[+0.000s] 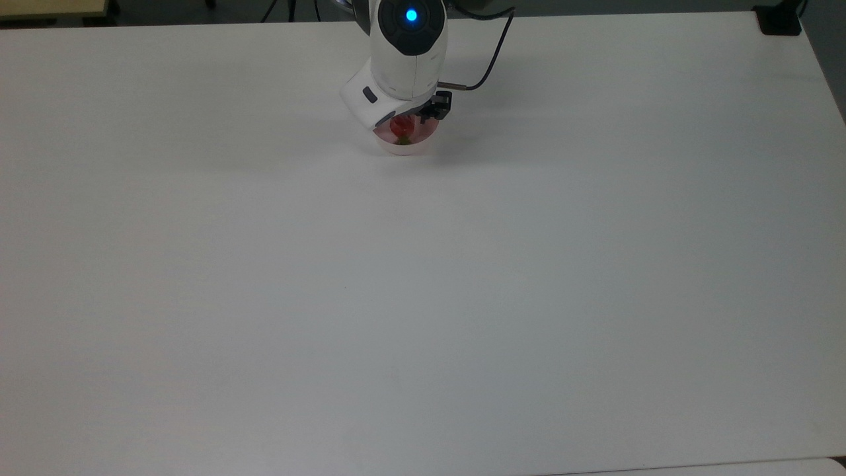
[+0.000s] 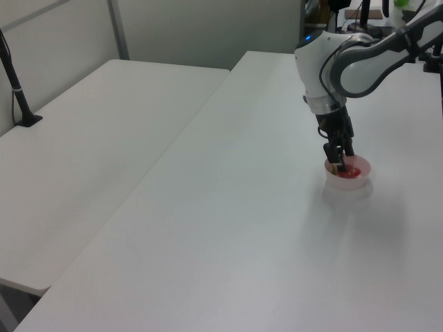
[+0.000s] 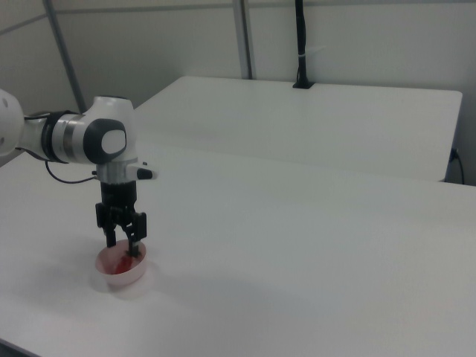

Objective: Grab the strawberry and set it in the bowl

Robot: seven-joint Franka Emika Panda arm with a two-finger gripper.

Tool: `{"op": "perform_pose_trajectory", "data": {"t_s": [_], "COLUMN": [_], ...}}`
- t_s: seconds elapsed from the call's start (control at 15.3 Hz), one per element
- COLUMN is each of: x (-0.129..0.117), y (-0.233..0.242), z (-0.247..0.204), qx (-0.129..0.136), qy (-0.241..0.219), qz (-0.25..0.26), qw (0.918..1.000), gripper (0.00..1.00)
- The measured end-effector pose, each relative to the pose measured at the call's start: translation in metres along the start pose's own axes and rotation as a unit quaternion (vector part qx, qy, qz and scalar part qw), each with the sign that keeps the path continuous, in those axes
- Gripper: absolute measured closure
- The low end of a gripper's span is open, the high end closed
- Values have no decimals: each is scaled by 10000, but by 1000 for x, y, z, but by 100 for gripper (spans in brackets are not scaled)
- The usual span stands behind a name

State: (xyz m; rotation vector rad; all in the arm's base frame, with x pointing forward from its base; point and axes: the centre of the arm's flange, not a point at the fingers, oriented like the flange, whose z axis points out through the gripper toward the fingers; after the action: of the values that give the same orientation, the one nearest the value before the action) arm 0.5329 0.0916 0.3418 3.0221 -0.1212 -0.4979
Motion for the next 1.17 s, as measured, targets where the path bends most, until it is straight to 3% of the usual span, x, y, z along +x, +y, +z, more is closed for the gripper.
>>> {"op": "perform_pose_trajectory", "data": {"t_s": [0.13, 0.2, 0.52, 0.65, 0.91, 1.17], "x": [0, -2, -55, -77, -98, -97], "y": [0, 1, 25, 40, 70, 99], "z": [-21, -38, -195, -235, -265, -279], "qx": [34, 40, 150, 219, 335, 470], "qy": [111, 159, 793, 1057, 1355, 1739], "qz": [170, 287, 469, 537, 740, 703], "qw": [9998, 9995, 9956, 9927, 9874, 9811], "gripper": [4, 0, 0, 0, 0, 0]}}
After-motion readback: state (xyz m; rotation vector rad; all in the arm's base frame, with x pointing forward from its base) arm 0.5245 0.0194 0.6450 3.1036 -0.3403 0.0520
